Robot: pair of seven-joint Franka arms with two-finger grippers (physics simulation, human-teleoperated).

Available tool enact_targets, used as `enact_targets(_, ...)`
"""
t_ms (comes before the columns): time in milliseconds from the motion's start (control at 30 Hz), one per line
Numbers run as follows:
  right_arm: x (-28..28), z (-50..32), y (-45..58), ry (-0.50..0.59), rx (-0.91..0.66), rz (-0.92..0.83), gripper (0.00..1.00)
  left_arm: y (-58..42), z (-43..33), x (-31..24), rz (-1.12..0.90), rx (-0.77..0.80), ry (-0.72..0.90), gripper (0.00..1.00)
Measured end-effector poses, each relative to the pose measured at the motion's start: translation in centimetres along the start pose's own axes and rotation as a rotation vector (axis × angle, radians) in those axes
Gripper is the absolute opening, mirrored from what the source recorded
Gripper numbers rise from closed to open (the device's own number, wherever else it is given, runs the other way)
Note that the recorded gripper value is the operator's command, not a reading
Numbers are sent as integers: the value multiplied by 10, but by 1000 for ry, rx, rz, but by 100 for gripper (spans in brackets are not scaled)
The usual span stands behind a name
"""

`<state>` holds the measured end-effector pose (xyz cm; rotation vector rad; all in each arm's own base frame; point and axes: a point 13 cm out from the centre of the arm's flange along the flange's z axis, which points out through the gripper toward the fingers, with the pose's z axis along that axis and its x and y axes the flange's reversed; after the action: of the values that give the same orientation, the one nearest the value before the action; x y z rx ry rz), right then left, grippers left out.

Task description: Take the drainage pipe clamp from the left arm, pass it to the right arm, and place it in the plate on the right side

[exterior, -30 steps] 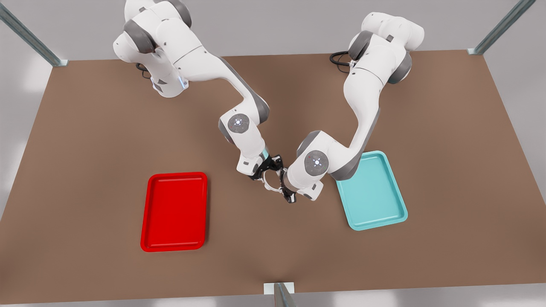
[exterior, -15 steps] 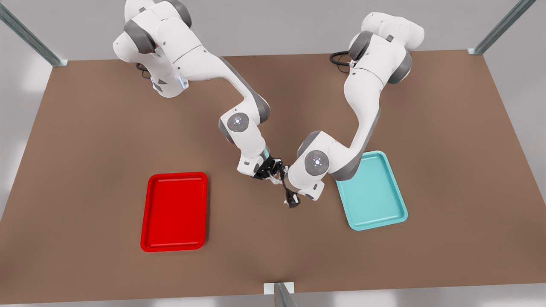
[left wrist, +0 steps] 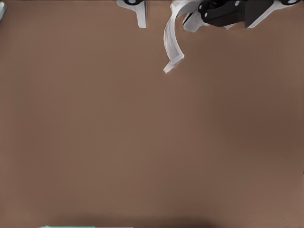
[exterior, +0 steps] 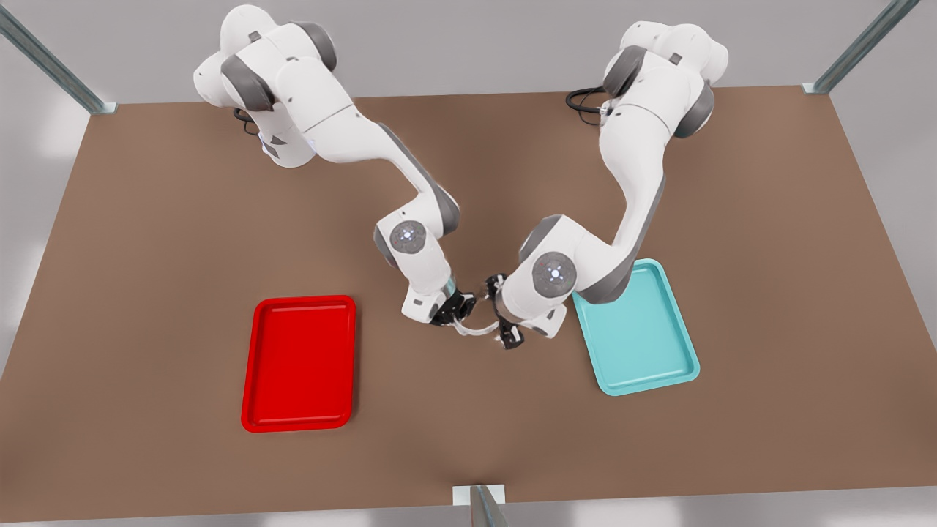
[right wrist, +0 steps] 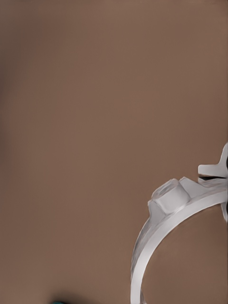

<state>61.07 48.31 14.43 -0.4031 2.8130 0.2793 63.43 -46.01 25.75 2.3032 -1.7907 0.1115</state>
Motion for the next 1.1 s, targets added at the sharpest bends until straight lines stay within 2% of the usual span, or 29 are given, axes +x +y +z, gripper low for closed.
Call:
enact_targets(67, -6, 7, -34, 3, 39, 12, 21, -34, -43, -34, -58, 5, 24, 100)
enact_targets(167, -18, 3, -89, 10, 92, 38, 21, -105, -171, -159, -99, 22, 91, 100)
enact_targets(233, -28, -12, -125, 15, 134, 51, 21, -131, -199, -254, -39, -2, 45, 100)
enact_targets(267, -28, -20, -145, 28, 149, 65, 21, -124, -211, -285, 25, -21, -1, 100)
enact_targets(300, -25, -26, -170, 46, 163, 84, 21, -70, -211, -301, 116, -62, -130, 100)
enact_targets(333, -22, -29, -200, 65, 179, 110, 21, -20, -209, -310, 213, -106, -202, 100)
enact_targets(400, -18, -38, -262, 93, 203, 162, 21, 19, -203, -323, 379, -191, -229, 100)
enact_targets(500, -9, -53, -361, 124, 232, 236, 21, 30, -216, -261, 724, -207, -242, 100)
enact_targets(533, -5, -56, -383, 133, 237, 245, 21, 25, -220, -259, 791, -218, -229, 100)
enact_targets(633, 22, -49, -410, 189, 235, 228, 21, 25, -227, -258, 976, -247, -229, 100)
enact_targets(833, 66, -48, -420, 277, 209, 169, 21, 21, -256, -273, 1221, -256, -193, 100)
enact_targets(867, 68, -48, -421, 284, 205, 158, 25, 21, -257, -275, 1256, -265, -187, 100)
enact_targets(900, 69, -48, -421, 290, 203, 146, 79, 20, -256, -277, 1288, -274, -182, 100)
enact_targets(933, 70, -48, -421, 295, 202, 134, 100, 20, -256, -279, 1319, -282, -178, 100)
enact_targets(1100, 71, -47, -426, 313, 229, 88, 100, 23, -255, -281, 1460, -314, -156, 100)
